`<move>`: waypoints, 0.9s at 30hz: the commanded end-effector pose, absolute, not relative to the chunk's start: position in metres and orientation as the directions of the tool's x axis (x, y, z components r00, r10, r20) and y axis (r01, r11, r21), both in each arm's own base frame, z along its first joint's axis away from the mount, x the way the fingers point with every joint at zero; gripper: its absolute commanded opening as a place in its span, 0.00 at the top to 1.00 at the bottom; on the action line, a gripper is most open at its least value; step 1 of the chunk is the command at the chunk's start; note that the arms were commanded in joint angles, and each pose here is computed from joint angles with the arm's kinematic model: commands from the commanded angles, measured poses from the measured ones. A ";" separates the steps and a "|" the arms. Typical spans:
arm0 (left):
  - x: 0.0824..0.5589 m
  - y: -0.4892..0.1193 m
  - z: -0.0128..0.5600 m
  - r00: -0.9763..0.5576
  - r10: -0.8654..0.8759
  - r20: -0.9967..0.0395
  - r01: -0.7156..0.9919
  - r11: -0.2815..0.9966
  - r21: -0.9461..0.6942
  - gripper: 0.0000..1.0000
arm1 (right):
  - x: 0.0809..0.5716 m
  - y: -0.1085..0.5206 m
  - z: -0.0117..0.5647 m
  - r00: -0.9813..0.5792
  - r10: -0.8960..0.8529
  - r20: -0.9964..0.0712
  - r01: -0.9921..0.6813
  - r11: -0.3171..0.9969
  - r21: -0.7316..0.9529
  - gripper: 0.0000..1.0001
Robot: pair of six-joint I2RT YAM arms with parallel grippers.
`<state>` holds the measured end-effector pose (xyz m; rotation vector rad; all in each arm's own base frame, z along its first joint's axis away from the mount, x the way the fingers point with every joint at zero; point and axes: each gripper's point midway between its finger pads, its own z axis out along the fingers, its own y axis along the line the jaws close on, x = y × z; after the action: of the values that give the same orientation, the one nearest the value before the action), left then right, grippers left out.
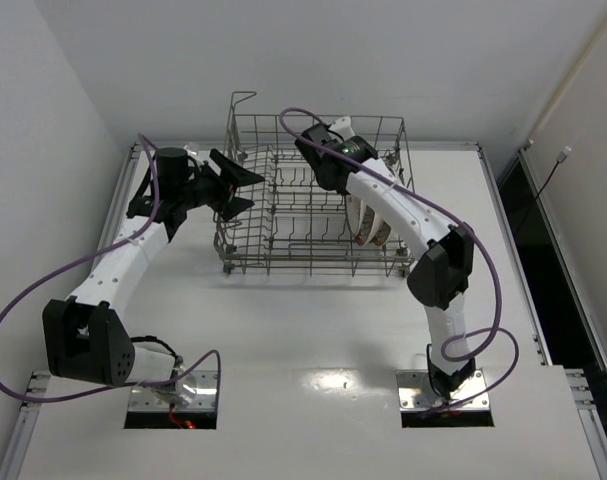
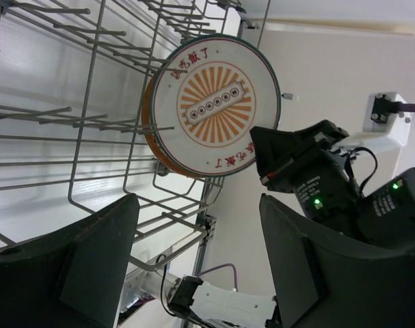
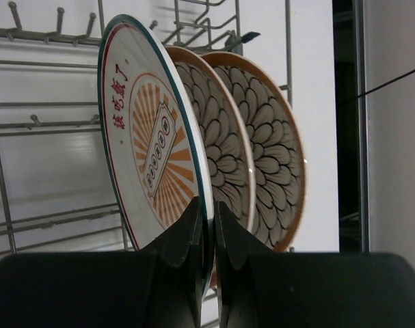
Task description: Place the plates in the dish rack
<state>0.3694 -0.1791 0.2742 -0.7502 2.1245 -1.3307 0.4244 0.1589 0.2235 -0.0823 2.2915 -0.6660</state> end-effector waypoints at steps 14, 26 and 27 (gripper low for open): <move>0.365 -0.182 0.279 -0.716 -0.685 -0.135 -0.158 0.346 -0.925 0.31 | 0.417 0.180 0.195 -0.782 -0.230 -0.579 0.049 0.904 -0.425 0.89; 0.368 -0.184 0.271 -0.719 -0.686 -0.110 -0.175 0.333 -0.927 0.31 | 0.413 0.173 0.301 -0.668 -0.089 -0.739 0.083 0.978 -0.193 0.00; 0.368 -0.184 0.271 -0.719 -0.686 -0.110 -0.175 0.332 -0.927 0.31 | 0.410 0.169 0.317 -0.641 -0.061 -0.765 0.089 0.984 -0.153 0.00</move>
<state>0.3716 -0.1798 0.2710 -0.7589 2.1062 -1.3475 0.4225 0.1791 0.2496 -0.0573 2.3651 -0.3842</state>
